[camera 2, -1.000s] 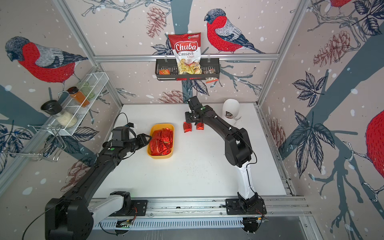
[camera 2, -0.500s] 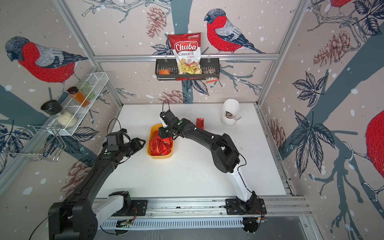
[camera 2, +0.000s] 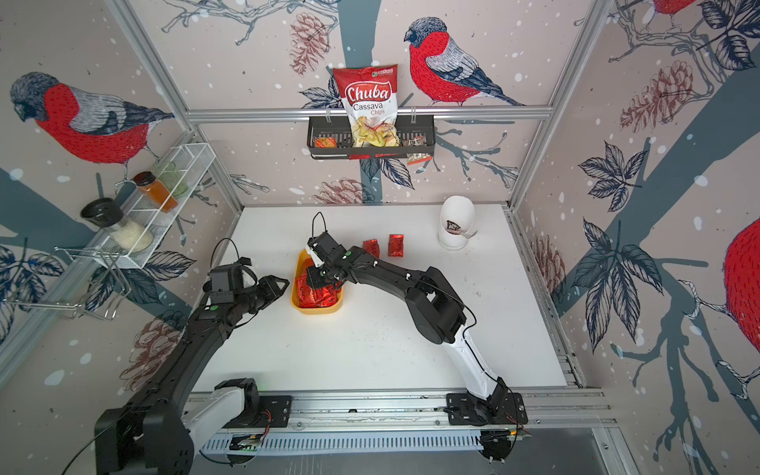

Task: Take the tea bags out of the storage box
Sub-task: Pick up the tea bag from the storage box.

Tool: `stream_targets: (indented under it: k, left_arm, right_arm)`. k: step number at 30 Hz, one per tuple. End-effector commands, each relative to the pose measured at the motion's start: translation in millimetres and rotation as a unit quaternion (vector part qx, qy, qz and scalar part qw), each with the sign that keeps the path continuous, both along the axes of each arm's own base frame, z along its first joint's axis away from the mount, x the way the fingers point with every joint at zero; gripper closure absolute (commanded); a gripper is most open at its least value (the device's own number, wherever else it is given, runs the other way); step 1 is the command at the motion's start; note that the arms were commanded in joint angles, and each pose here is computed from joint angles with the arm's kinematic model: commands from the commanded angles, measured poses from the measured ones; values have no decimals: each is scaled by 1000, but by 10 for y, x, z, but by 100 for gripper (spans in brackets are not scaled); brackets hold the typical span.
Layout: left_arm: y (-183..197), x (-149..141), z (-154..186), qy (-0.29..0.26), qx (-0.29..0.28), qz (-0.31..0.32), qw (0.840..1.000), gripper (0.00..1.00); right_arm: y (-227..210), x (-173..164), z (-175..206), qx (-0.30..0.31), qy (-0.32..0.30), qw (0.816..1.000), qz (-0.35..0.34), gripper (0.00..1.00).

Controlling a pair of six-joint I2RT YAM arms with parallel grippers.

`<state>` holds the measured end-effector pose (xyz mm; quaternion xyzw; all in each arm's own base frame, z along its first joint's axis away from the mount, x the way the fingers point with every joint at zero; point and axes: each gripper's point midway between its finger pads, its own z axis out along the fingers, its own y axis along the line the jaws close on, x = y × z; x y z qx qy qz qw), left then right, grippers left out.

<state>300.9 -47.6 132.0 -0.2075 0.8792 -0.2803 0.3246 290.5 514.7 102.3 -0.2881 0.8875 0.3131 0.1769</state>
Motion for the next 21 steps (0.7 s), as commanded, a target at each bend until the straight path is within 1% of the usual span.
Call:
stream_targets:
  k: [1, 6, 13, 21]
  left_arm:
    - [-22, 17, 41, -12, -5, -6, 1000, 52]
    - [-25, 16, 62, -15, -5, -7, 1000, 52]
    - [-27, 19, 61, -15, -5, -8, 1000, 52]
    - [-32, 18, 60, -15, -6, -9, 1000, 52]
  right_arm:
    - [59, -26, -38, 13, 8, 1000, 2, 67]
    - [95, -69, -134, 11, 16, 1000, 8, 69]
    - [142, -85, -193, 15, 25, 999, 12, 75]
    - [139, -54, -137, 29, 35, 999, 10, 96]
